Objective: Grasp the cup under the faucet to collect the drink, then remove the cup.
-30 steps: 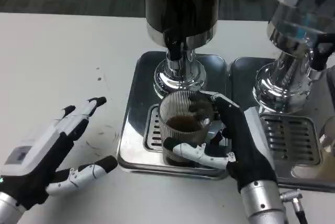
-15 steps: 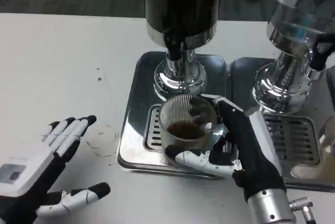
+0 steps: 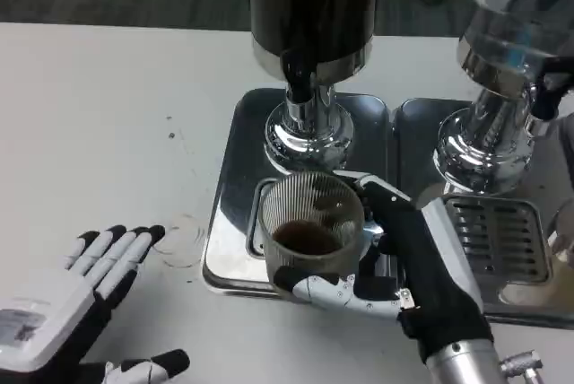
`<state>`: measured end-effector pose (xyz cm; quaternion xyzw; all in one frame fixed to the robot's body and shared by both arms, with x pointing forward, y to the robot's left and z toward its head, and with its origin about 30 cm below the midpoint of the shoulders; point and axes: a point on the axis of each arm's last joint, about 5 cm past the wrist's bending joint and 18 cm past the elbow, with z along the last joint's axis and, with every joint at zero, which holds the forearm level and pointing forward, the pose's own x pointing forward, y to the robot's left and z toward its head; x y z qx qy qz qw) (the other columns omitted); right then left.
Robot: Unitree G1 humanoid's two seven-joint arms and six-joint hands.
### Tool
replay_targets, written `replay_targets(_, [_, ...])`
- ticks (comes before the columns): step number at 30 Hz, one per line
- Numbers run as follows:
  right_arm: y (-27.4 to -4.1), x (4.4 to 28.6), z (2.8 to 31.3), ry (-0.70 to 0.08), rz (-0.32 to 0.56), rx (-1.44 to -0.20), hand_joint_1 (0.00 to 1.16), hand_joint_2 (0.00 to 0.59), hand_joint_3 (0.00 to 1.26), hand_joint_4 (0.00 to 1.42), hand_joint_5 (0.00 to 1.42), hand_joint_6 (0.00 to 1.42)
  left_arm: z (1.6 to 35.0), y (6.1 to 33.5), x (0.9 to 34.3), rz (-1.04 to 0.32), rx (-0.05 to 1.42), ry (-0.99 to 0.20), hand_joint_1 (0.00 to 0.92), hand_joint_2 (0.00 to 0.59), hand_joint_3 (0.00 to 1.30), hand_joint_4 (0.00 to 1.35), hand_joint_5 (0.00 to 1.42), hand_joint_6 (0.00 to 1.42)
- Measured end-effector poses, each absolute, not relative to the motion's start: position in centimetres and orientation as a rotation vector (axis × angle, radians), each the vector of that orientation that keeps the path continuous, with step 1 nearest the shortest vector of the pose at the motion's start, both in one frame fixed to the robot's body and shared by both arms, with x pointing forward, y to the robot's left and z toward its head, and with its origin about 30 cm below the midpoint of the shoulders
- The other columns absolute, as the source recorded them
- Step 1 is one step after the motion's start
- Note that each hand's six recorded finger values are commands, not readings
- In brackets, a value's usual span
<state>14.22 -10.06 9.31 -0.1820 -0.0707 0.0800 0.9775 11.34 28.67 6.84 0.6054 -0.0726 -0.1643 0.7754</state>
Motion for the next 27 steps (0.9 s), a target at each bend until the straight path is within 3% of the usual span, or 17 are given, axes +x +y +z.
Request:
replay_targets(9, [-10.6, 13.2, 10.0, -0.142, 0.215, -0.374, 1.04, 0.165, 0.50, 0.68, 0.88, 1.18, 7.2, 28.6, 9.4, -0.264, 1.317, -0.194, 0.000, 0.142, 0.00, 0.00, 0.00, 0.00])
replay_targets(27, [-11.1, 13.0, 10.5, -0.139, 0.272, -0.387, 1.04, 0.168, 0.50, 0.68, 0.89, 1.20, 7.0, 28.0, 7.7, -0.225, 1.302, -0.138, 0.000, 0.142, 0.00, 0.00, 0.00, 0.00])
